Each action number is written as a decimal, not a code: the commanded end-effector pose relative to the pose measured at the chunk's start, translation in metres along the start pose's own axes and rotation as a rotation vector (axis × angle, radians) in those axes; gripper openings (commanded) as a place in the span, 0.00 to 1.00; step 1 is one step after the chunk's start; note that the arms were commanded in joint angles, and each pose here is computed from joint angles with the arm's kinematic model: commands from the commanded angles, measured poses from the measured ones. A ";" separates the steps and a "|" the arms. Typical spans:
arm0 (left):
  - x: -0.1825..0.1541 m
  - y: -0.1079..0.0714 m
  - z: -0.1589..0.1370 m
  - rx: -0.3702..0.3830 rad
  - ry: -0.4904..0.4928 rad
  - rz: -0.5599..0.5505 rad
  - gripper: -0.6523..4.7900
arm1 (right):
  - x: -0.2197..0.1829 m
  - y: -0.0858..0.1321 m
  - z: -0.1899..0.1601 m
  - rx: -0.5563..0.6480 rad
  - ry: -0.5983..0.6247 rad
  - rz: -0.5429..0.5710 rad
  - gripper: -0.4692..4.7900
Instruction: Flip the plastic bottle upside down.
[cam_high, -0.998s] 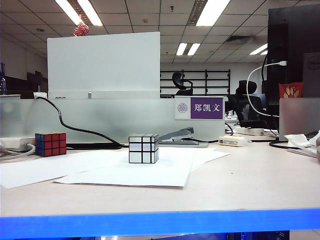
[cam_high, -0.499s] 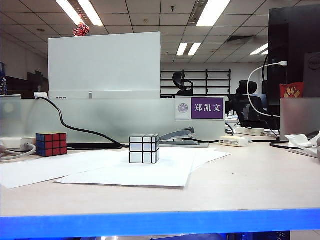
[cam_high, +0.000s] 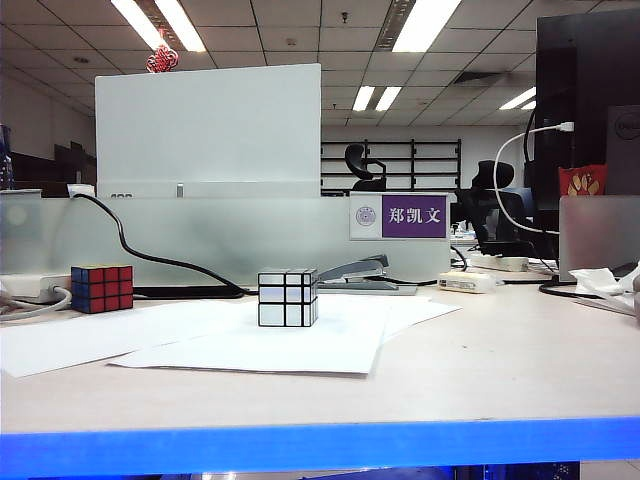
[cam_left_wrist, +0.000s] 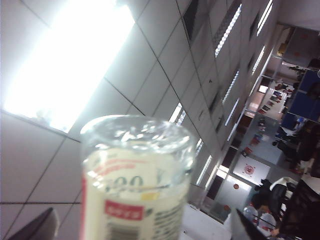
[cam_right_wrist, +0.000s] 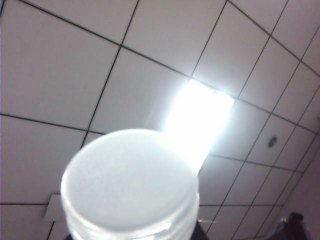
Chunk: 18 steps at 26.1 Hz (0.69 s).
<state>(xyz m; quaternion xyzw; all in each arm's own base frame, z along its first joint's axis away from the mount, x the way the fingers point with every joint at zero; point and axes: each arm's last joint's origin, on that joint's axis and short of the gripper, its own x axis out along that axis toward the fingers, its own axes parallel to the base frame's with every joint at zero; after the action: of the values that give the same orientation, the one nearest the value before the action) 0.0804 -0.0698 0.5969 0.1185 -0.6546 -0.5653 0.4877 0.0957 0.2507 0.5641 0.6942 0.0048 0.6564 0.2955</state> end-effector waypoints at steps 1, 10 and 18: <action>0.003 0.003 0.007 0.055 -0.021 0.021 1.00 | 0.001 0.003 -0.003 0.013 0.013 0.019 0.07; 0.008 0.007 0.019 0.122 -0.048 0.025 1.00 | 0.000 -0.016 -0.016 0.057 0.033 -0.031 0.07; 0.009 0.008 0.022 0.089 -0.054 0.021 1.00 | -0.003 -0.039 -0.025 0.102 0.024 -0.080 0.07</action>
<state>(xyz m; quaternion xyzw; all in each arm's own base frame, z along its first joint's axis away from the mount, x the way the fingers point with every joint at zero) 0.0626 -0.0602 0.6091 0.1332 -0.6974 -0.5292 0.4646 0.0871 0.2890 0.5455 0.7026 0.0667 0.6492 0.2837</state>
